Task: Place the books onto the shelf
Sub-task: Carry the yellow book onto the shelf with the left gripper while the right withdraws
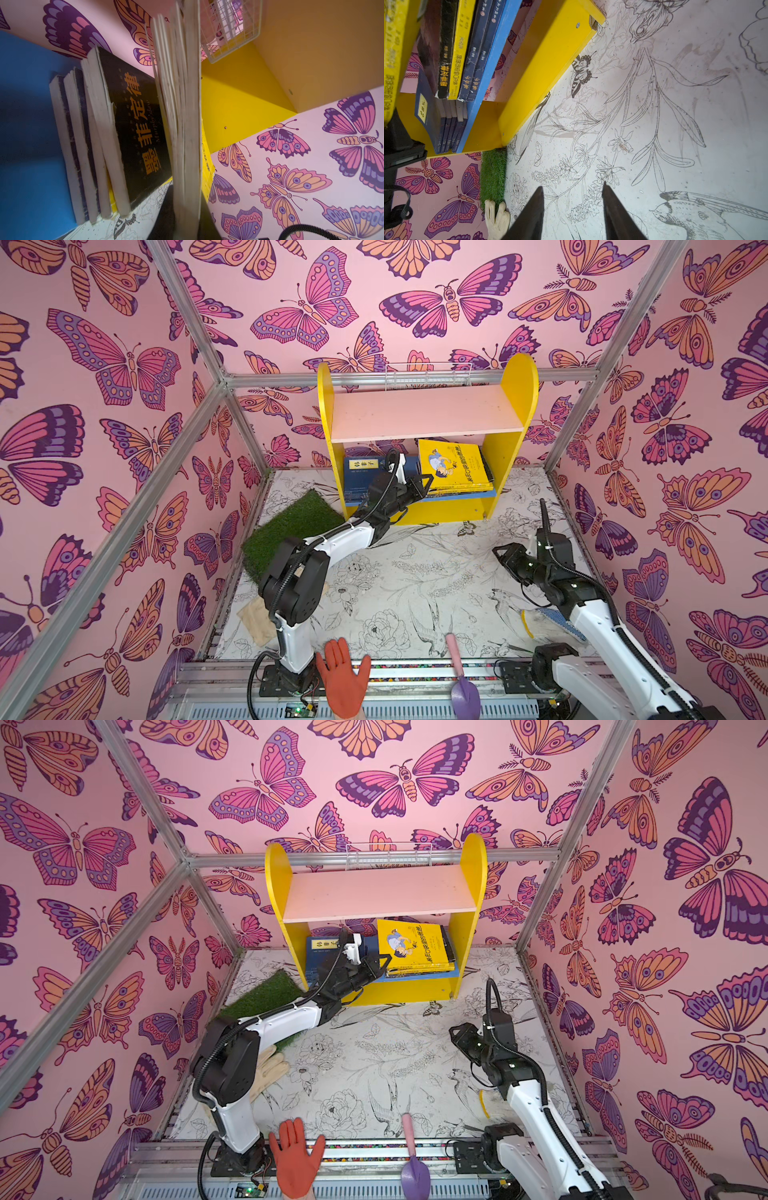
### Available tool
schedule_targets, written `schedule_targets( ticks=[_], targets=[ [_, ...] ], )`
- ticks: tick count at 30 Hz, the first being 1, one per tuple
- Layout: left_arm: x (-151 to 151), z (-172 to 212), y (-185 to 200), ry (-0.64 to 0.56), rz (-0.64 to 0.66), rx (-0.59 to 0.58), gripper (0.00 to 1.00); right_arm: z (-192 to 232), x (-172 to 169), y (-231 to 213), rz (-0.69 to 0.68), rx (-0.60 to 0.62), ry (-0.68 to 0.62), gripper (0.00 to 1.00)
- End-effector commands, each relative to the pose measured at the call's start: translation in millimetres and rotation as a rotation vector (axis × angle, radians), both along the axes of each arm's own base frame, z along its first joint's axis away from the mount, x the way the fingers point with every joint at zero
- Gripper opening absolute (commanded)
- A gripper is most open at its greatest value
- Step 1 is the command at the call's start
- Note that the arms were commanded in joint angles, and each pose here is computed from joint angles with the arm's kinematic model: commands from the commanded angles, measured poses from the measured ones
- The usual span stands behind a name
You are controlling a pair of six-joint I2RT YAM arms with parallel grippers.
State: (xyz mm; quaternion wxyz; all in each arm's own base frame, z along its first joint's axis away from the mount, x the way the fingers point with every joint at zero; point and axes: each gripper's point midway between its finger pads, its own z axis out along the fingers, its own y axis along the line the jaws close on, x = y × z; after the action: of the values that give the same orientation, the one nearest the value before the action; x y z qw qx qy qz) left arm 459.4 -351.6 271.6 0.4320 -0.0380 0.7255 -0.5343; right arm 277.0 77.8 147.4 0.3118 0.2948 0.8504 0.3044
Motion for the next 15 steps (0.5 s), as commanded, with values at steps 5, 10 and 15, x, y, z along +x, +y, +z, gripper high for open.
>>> schedule_targets(
  ticks=[5,10,15],
  targets=[
    [15.3,27.8,-9.4,-0.075,0.057,0.004,0.00,-8.1,-2.9,-1.2,0.013,-0.016,0.016,0.45],
    [18.9,13.5,-20.0,-0.039,0.049,0.072,0.20,-6.8,-2.5,-1.2,0.016,-0.017,0.014,0.45],
    [23.2,6.5,-17.2,-0.026,0.106,0.126,0.74,-1.8,-1.6,4.2,0.041,0.003,-0.003,0.43]
  ],
)
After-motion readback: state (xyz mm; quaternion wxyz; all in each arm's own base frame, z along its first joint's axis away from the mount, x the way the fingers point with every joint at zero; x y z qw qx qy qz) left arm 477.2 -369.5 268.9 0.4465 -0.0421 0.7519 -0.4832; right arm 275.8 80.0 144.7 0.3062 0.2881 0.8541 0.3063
